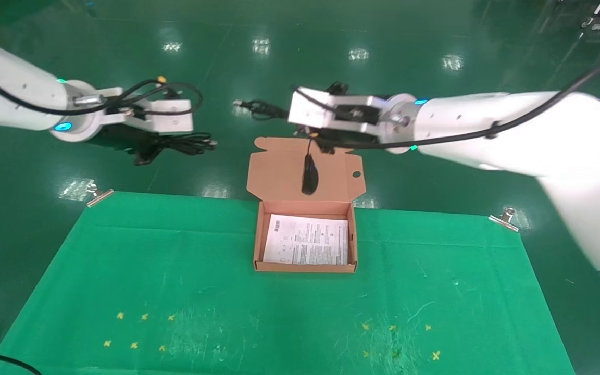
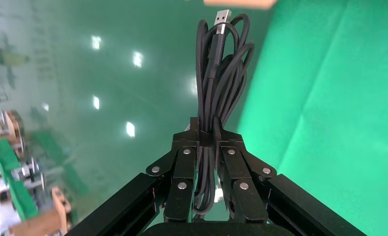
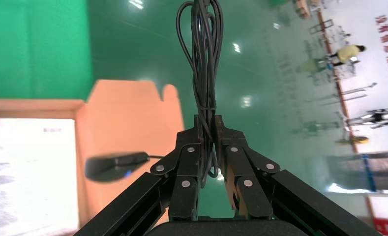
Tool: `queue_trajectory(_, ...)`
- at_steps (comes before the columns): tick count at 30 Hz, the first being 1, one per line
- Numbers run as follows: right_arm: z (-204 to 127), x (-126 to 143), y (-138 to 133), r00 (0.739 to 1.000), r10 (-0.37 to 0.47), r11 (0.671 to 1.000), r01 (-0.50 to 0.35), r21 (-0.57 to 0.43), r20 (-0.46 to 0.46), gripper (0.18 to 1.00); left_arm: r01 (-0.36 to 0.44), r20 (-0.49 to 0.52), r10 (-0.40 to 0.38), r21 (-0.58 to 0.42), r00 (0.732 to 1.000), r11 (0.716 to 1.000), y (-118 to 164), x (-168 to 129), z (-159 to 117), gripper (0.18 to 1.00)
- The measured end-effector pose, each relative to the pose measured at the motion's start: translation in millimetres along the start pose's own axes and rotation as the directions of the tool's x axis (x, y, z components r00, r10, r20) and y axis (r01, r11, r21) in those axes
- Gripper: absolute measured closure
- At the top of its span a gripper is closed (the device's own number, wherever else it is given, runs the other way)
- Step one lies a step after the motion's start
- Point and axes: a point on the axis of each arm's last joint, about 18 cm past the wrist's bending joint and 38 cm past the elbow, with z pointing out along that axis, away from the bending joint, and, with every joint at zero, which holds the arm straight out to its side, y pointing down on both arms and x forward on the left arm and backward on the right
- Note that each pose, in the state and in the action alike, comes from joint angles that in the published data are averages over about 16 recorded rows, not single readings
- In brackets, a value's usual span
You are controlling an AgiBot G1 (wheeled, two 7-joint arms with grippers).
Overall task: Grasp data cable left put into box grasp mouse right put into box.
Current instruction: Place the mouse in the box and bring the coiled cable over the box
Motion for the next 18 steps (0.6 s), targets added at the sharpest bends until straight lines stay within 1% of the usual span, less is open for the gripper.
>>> queue_trajectory(9, 25.9, -38.9, 1.0, 0.995, 0.064, 0.998, -0.065, 0.014, 0.073, 0.961, 0.015, -0.011, -0.016, -0.084, 1.000, 0.996, 20.8, 5.2, -4.3, 0.955)
queue_trajectory(13, 33.5, -55.7, 9.2, 0.989, 0.116, 0.993, -0.116, 0.001, 0.095, 0.961, 0.019, -0.011, -0.021, -0.097, 1.000, 0.995, 23.2, 6.4, -5.7, 0.955)
queue_trajectory(18, 39.5, -74.4, 25.7, 0.976, 0.187, 0.982, -0.184, -0.037, 0.113, 0.961, 0.020, -0.010, -0.021, -0.099, 1.000, 0.995, 23.1, 7.3, -6.5, 0.956)
